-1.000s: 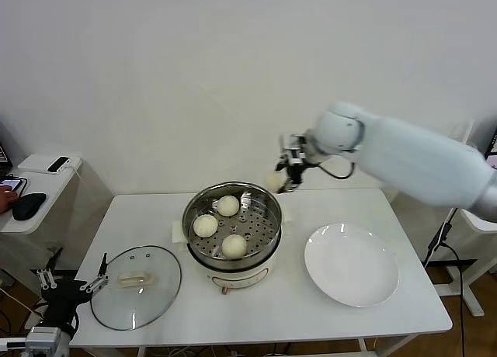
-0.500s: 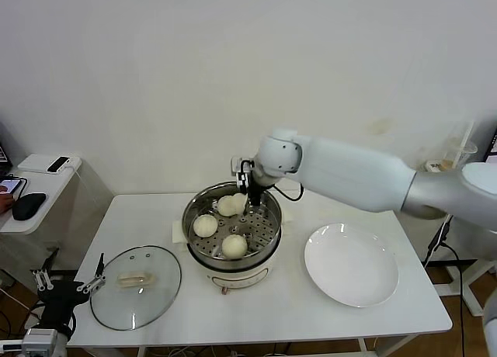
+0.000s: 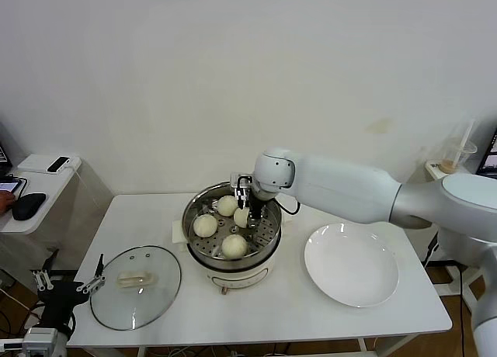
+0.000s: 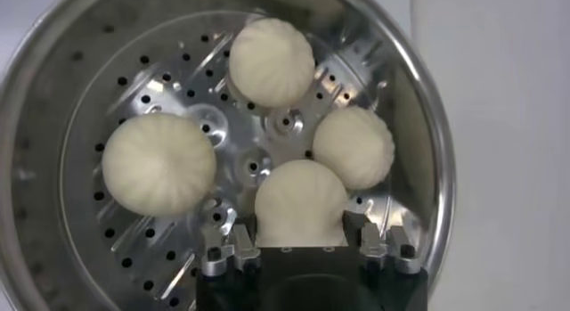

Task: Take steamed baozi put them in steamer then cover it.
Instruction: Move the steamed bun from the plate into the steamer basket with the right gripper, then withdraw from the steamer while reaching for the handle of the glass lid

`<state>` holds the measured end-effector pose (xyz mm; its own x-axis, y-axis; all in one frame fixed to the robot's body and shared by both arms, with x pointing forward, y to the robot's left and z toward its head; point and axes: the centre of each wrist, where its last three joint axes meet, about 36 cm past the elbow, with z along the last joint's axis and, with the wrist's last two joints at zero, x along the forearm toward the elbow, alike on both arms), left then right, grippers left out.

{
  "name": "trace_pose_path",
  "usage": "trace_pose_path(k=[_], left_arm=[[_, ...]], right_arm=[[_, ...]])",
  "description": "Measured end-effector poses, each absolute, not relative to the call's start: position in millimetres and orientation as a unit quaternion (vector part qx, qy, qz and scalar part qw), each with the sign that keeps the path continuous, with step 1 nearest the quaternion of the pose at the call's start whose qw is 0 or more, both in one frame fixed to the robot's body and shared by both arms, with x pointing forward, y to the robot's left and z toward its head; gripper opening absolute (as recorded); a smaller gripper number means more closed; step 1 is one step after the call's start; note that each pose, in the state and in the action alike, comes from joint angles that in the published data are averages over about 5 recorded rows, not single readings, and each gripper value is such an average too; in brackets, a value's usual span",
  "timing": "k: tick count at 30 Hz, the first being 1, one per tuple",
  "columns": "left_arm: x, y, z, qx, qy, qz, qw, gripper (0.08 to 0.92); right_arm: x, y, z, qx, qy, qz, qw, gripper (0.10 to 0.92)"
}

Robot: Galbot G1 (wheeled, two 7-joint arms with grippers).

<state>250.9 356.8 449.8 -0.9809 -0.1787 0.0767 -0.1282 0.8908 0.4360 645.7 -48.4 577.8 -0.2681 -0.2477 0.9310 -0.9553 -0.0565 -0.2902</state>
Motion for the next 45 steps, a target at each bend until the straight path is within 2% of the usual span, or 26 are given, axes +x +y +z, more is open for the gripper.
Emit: trace_pose_path(k=[6,11,15,29,35,45], left_arm=[[251.4,356.9,449.4,0.079,-0.971,-0.220,0.058,0.823],[252.0,356.6,449.8,0.079,-0.971,-0.219,0.057,0.823],[252.7,356.5,450.3,0.078,-0.971,-0.220,0.057,0.823],[259.0,354.5,447.8,0.074,-0.973,-0.213,0.053,0.823],[262.8,351.4,446.4,0.071,-0.975,-0.206,0.050,0.823],[265.5,345.0,437.3,0.063,-0.979,-0.186,0.059,0.823]], right_arm=[[644.5,-49.6,578.5,0.501,-0.600,0.525,0.336,0.633],[643.7,-54.4,587.2,0.499,-0.605,0.525,0.331,0.765],[641.9,-62.4,599.6,0.495,-0.612,0.525,0.323,0.817],[608.2,-125.0,622.9,0.484,-0.682,0.493,0.242,0.823],[579.8,-159.8,600.9,0.464,-0.751,0.440,0.167,0.823],[527.6,-204.2,538.8,0.383,-0.869,0.313,0.004,0.823]])
